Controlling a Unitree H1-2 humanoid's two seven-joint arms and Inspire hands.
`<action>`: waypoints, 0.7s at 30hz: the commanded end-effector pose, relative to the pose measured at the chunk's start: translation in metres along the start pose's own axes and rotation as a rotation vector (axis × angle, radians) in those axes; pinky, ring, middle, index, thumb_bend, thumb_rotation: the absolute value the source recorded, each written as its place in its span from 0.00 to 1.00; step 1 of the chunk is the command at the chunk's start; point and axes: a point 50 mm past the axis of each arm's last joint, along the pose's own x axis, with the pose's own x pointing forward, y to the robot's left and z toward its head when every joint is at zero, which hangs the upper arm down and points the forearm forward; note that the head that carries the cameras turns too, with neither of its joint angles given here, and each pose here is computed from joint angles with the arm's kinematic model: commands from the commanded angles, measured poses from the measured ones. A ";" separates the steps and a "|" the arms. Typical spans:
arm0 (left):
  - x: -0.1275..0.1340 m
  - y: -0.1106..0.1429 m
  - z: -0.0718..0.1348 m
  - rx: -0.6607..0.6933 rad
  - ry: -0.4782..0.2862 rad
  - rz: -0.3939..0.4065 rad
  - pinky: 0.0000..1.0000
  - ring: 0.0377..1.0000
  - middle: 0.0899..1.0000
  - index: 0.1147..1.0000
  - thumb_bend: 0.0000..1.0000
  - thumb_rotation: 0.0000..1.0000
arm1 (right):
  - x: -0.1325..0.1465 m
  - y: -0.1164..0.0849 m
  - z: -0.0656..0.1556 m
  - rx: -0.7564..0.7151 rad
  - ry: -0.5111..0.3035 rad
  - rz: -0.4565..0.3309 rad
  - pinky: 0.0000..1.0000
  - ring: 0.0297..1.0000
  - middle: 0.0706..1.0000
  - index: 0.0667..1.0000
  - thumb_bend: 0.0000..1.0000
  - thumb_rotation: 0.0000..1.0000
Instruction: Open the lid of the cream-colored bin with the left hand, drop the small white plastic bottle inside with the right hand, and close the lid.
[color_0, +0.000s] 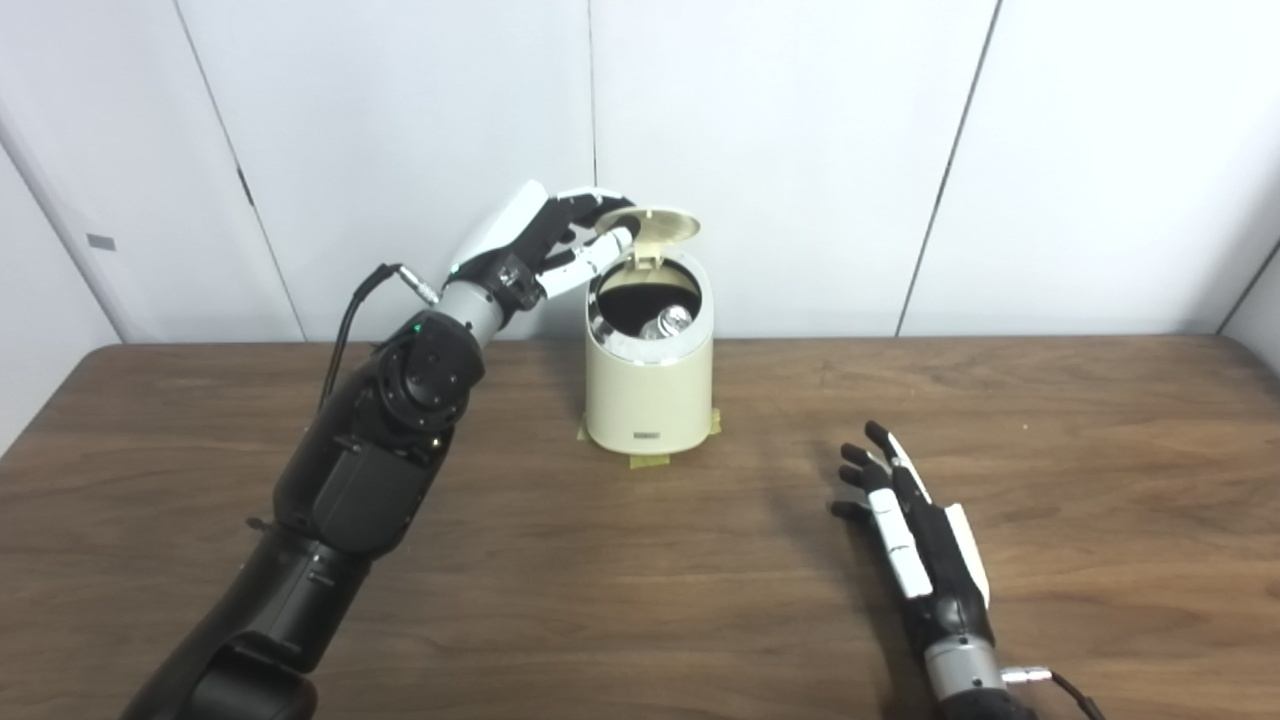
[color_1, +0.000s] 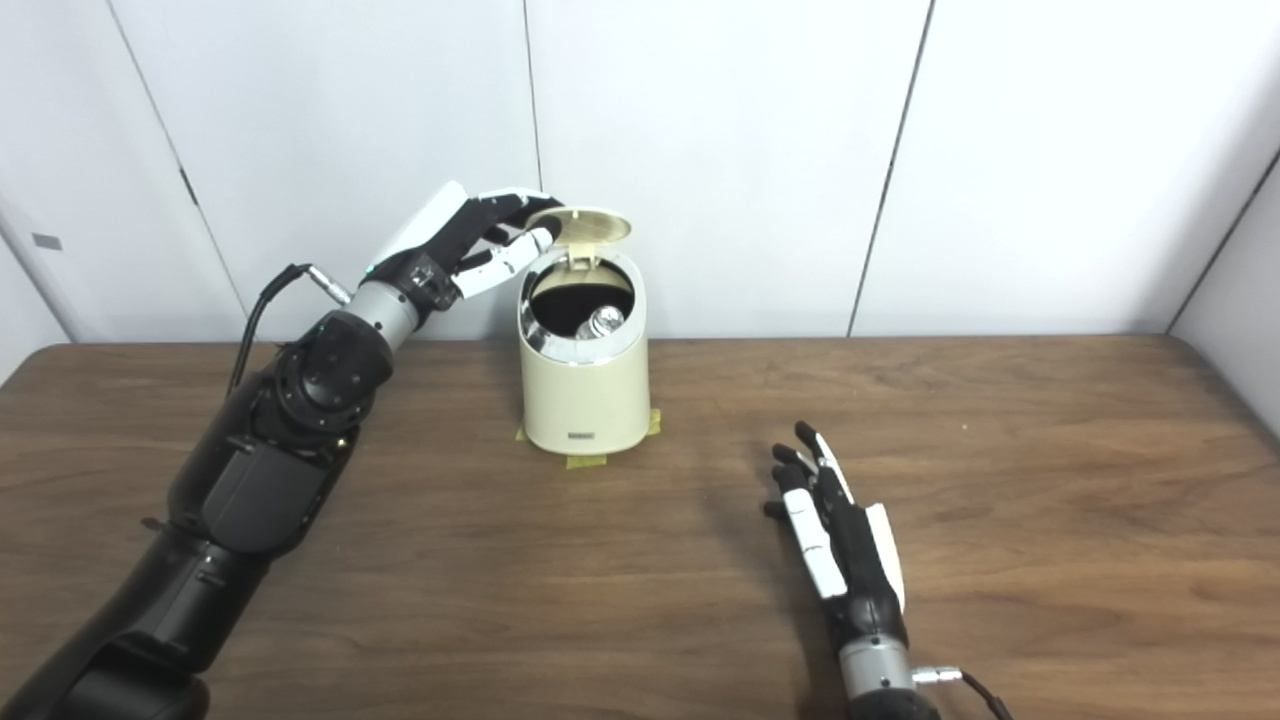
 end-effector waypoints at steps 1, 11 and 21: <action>0.004 0.024 0.022 0.082 -0.099 0.051 0.82 0.84 0.80 0.79 0.39 0.84 | 0.006 0.003 0.004 -0.022 -0.010 0.015 0.72 0.85 0.86 0.96 0.46 0.96; -0.005 0.017 0.026 0.378 -0.164 0.032 0.69 0.76 0.74 0.73 0.49 0.85 | 0.004 0.006 0.004 -0.065 0.006 0.026 0.71 0.84 0.85 0.94 0.47 1.00; -0.008 -0.001 0.020 0.584 -0.191 -0.055 0.74 0.76 0.72 0.71 0.52 0.88 | 0.004 0.006 0.006 -0.073 0.002 0.015 0.72 0.84 0.84 0.94 0.48 1.00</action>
